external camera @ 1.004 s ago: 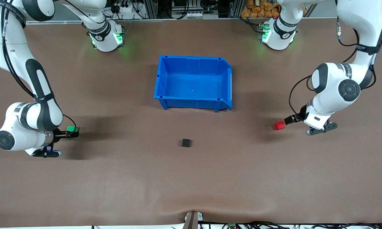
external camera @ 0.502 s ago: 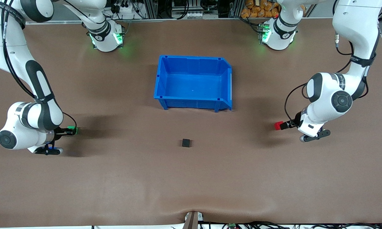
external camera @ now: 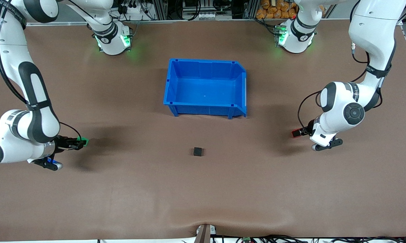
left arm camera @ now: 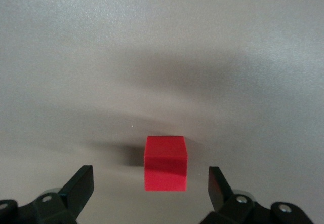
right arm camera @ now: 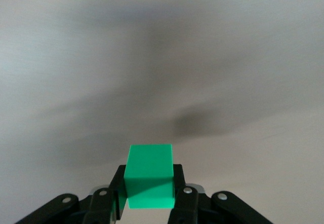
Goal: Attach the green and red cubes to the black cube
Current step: 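Carry the green cube with the right gripper beside the black cube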
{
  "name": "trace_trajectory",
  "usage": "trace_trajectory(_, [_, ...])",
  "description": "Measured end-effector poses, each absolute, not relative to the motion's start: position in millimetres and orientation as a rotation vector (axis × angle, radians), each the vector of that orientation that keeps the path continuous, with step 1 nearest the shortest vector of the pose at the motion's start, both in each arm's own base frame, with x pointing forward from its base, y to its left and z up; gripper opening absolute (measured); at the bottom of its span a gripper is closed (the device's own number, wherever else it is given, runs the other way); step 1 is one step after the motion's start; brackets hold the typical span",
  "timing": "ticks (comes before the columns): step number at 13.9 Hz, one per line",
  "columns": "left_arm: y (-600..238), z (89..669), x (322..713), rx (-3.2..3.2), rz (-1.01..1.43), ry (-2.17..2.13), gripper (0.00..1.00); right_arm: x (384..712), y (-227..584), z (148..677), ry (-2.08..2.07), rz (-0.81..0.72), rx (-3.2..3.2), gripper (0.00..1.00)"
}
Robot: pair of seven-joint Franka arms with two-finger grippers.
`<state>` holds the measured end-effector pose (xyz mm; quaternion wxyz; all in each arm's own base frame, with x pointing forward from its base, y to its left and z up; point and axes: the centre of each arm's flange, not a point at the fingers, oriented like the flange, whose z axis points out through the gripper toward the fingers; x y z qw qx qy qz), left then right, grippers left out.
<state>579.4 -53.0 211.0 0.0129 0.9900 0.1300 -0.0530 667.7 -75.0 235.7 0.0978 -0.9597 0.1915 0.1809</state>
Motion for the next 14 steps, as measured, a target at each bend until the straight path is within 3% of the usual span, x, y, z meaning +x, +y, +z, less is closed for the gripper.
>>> trace_trajectory(4, [-54.6,201.8,582.2,3.079,-0.182,0.446,1.0,684.0,19.3,259.5,1.037,0.607,-2.649,0.4])
trace_trajectory(7, [-60.5,195.7,586.0,3.077,-0.188,0.448,0.93,681.1,117.3,268.6,1.386,0.698,-2.505,0.4])
trace_trajectory(14, [-64.0,190.0,589.4,3.076,-0.193,0.443,0.82,674.3,272.9,246.0,1.975,0.54,-2.064,0.4])
